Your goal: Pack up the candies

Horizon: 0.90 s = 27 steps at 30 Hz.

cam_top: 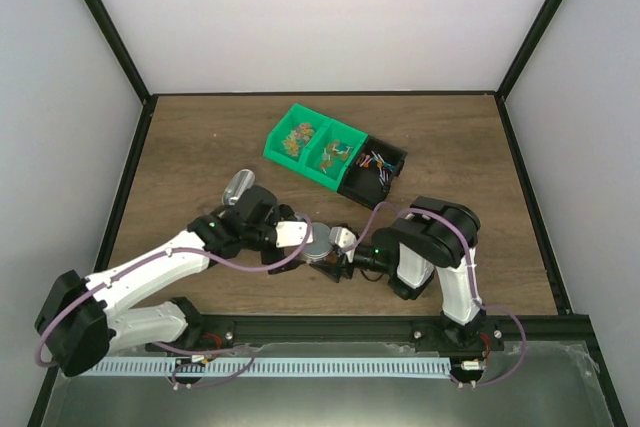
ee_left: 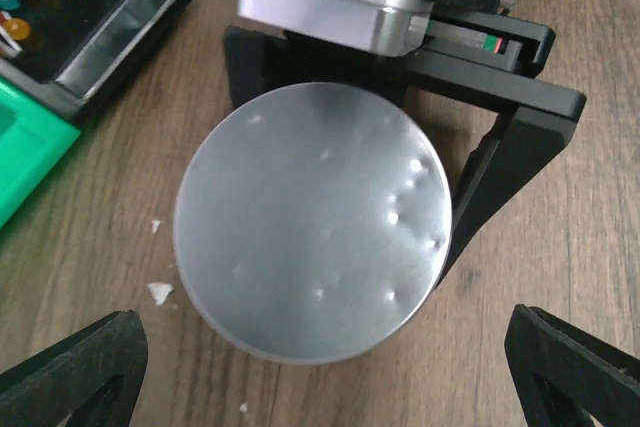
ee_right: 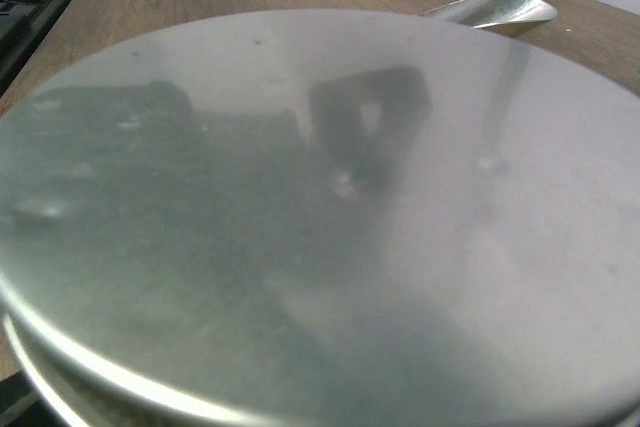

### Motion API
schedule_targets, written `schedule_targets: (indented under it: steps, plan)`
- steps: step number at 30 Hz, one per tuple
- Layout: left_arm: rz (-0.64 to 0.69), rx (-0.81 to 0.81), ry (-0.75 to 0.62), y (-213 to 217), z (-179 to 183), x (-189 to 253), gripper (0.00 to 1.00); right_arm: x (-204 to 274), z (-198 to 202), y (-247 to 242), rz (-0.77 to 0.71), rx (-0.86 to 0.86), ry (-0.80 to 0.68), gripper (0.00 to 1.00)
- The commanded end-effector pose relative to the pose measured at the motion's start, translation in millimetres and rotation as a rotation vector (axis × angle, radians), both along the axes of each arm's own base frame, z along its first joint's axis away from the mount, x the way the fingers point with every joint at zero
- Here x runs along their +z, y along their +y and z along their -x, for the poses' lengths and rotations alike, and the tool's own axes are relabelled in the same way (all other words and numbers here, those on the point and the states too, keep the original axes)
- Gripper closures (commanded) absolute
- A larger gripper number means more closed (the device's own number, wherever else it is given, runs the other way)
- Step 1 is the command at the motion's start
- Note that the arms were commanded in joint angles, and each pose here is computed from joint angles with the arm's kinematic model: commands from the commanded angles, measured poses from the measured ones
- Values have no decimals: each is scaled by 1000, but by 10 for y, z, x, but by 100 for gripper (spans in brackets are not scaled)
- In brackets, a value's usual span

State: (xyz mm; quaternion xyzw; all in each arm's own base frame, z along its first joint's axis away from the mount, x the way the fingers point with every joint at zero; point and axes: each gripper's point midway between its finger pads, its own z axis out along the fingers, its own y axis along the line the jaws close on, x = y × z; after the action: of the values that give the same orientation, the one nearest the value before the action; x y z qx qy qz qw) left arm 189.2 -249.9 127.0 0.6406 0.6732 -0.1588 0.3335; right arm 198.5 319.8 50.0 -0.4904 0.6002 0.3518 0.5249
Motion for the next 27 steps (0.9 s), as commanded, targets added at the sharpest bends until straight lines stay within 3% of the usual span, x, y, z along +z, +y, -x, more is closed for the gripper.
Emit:
schedule_targets:
  steps: [1, 7, 12, 27]
  plan:
    - [51, -10, 3, -235, -26, 92, 0, 114, 44, 44, -28, 23, -45, 10]
    - [49, -17, -80, -341, -94, 73, 2, 105, 54, 51, -24, 28, -48, 10]
    - [8, 21, -135, -247, -199, 36, 11, 82, 79, 41, -15, 36, -56, 11]
    - [-62, 188, -123, 187, -500, -121, 14, 79, 133, 5, -15, 47, -51, 13]
